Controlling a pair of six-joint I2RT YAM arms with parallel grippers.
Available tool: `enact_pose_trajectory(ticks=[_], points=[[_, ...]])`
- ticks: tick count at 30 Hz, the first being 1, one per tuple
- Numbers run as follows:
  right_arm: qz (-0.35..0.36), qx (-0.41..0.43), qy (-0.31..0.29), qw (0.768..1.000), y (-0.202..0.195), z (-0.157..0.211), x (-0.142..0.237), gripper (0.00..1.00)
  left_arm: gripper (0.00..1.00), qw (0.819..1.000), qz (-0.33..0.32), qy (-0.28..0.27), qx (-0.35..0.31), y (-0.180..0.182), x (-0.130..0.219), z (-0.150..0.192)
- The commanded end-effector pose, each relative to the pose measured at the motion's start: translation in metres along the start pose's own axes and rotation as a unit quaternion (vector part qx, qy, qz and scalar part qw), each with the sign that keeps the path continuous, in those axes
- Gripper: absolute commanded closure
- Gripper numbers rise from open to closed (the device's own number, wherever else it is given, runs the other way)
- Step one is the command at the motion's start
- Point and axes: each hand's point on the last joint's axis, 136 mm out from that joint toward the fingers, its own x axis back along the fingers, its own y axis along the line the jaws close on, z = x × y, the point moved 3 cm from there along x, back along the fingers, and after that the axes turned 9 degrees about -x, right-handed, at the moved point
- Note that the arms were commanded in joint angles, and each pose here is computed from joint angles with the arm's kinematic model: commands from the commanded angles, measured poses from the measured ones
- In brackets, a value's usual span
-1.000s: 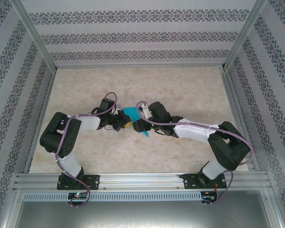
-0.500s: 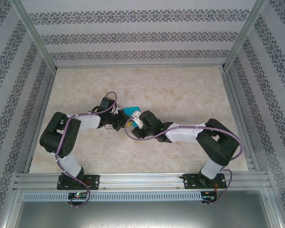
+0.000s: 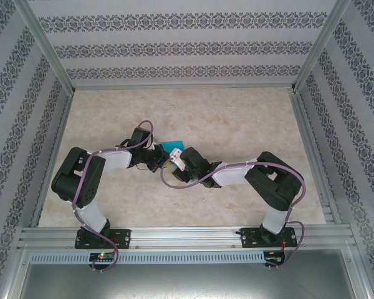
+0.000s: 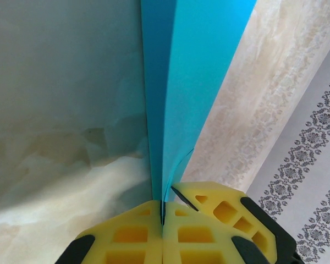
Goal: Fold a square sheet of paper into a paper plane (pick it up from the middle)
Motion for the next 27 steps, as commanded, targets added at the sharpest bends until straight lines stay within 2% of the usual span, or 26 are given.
enact_pose_trajectory(ticks=[1,8,16,21,27], points=[[0.016,0.025,-0.011,1.0,0.0,0.0,-0.005,0.57,0.92,1.0,0.009,-0.001,-0.015,-0.015,0.007,0.0],[0.012,0.05,-0.01,0.999,0.004,0.003,-0.006,0.63,0.91,1.0,0.004,0.001,-0.013,-0.015,0.008,0.0],[0.024,0.058,0.0,0.998,0.002,0.009,-0.005,0.78,0.85,1.0,0.001,0.001,-0.014,-0.016,0.01,0.001],[0.025,0.046,-0.007,0.999,0.001,0.006,-0.001,0.88,0.73,1.0,-0.004,-0.006,-0.01,-0.014,0.017,-0.004],[0.002,0.015,-0.013,1.0,0.001,0.004,0.002,0.94,0.53,0.999,-0.017,-0.036,-0.008,-0.006,0.047,-0.022]])
